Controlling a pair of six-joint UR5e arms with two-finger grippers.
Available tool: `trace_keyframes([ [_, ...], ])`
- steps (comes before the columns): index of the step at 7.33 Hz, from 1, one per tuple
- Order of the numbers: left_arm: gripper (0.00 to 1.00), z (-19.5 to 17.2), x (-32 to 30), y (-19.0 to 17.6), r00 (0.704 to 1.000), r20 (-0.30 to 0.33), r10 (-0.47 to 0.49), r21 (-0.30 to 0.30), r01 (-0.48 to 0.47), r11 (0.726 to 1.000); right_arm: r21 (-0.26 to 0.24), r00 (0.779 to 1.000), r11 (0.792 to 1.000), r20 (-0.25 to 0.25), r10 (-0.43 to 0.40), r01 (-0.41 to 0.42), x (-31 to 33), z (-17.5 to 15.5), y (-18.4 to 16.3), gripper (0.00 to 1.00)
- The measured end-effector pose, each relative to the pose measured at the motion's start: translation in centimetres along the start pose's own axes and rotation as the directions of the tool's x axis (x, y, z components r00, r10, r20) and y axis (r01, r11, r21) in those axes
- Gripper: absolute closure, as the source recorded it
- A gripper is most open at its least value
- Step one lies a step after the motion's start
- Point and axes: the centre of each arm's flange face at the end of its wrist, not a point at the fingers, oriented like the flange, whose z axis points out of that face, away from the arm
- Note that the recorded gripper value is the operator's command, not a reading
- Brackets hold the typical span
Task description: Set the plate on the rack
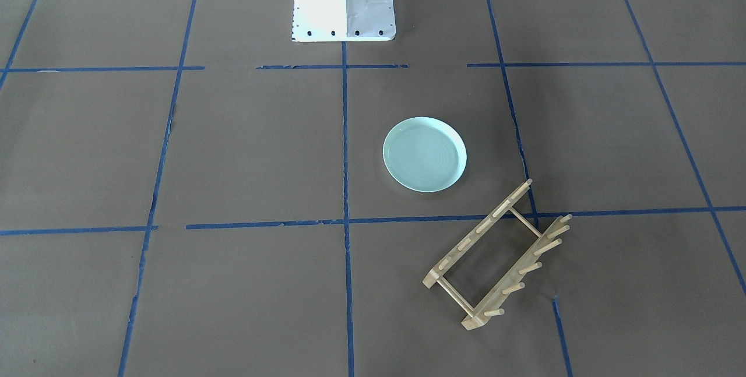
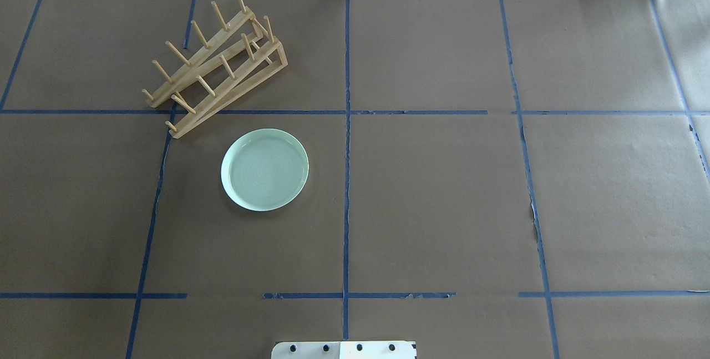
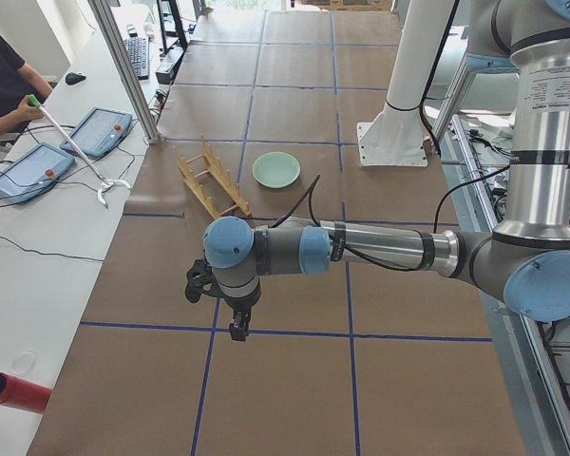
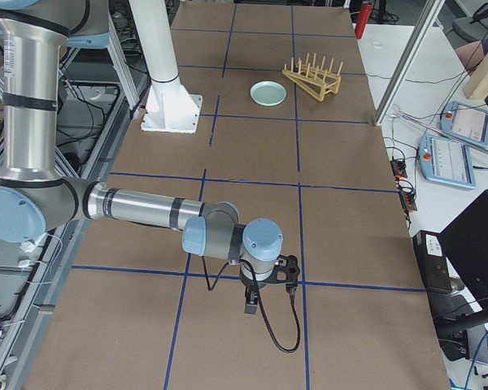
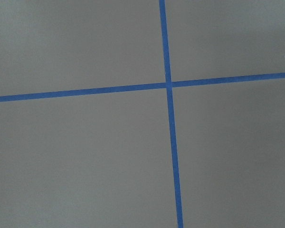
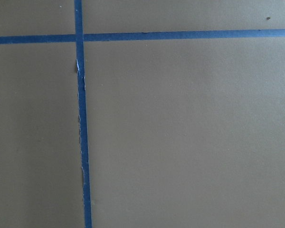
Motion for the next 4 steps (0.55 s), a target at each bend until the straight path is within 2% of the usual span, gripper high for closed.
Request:
trace_keyframes([
  [1,0.0,0.5,2.8,-1.2,0.999,-0.043,-0.009,0.033,0.01,0.999,0.0,1.0,1.0,0.0,0.0,0.0,0.0,0.0,0.0,0.0],
  [3,0.0,2.3,12.1,-3.9,0.989,-0.131,-0.069,0.099,0.082,0.992,0.0,1.0,1.0,0.0,0.0,0.0,0.0,0.0,0.0,0.0],
  [4,0.0,3.5,18.4,-5.7,0.979,-0.17,-0.115,0.09,0.131,0.987,0.0,1.0,1.0,0.0,0.0,0.0,0.0,0.0,0.0,0.0],
])
